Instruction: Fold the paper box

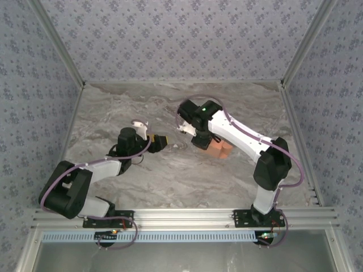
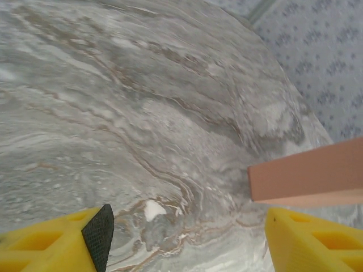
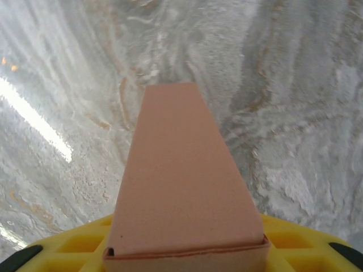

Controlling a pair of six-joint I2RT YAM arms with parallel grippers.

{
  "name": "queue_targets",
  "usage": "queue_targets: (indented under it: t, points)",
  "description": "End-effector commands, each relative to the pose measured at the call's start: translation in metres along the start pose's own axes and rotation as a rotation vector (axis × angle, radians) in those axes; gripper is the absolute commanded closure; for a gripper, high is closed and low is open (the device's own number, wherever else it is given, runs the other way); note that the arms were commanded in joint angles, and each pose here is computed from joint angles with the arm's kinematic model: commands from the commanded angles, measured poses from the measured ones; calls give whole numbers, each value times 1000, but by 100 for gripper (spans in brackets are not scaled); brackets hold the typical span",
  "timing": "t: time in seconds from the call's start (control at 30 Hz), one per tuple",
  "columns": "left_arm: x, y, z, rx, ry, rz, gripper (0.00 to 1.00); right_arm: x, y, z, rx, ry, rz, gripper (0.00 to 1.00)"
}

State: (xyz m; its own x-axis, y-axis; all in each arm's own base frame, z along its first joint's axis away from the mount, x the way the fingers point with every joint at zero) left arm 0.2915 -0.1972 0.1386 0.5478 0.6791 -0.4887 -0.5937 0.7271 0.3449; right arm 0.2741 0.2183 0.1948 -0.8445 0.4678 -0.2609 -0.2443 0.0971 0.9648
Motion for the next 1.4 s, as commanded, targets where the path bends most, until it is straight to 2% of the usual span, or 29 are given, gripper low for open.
queue_targets:
  t: [0.0, 0.13, 0.23, 0.3, 0.5, 0.7, 0.87, 0.97, 1.1, 1.17, 1.2, 1.37]
  points:
    - [-24, -5, 7, -39, -198, -123, 28, 11, -4, -2, -65, 177, 99, 52]
    - [-41, -12, -5, 5, -306, -228, 28, 21, -18, 1, -80, 215, 181, 51]
    - [-54, -18, -11, 26, -368, -300, 28, 21, -20, 4, -113, 213, 203, 40]
    - [-61, -24, -15, 41, -421, -339, 28, 19, -17, 5, -149, 200, 215, 35]
    - [-88, -49, -25, 89, -560, -461, 26, 3, 3, -7, -265, 117, 243, 29]
    - [-110, -73, 0, 59, -694, -515, 25, -8, 23, -24, -381, 45, 271, 28]
    - [-127, -75, 10, 84, -820, -616, 22, -21, 44, -37, -508, -94, 277, 26]
    - [-137, -78, 14, 143, -882, -633, 22, -35, 68, -47, -655, -216, 256, 25]
    - [-151, -81, 17, 286, -961, -645, 22, -69, 91, -77, -821, -447, 157, 24]
    - [-156, -79, 15, 359, -996, -673, 22, -84, 102, -92, -872, -536, 101, 23]
    - [-159, -78, 14, 397, -1011, -689, 22, -85, 93, -102, -859, -589, 101, 23]
    - [-171, -78, 9, 513, -1063, -722, 22, -99, 97, -128, -900, -739, 101, 23]
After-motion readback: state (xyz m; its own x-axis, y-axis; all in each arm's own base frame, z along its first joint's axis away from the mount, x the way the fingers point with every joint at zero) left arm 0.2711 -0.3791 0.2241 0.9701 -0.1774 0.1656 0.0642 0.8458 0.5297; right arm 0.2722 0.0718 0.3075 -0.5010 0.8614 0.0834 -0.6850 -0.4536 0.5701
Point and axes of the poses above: each hand's point on the last joint's axis, 136 mm out from that joint toward the fingers, its own y axis back along the fingers, its own x axis along the line the jaws close on, z = x × y, the point moved 4 cm from there along y, back along the fingers, and after that the axes turned 5 degrees about -y, right-handed, at the moved point
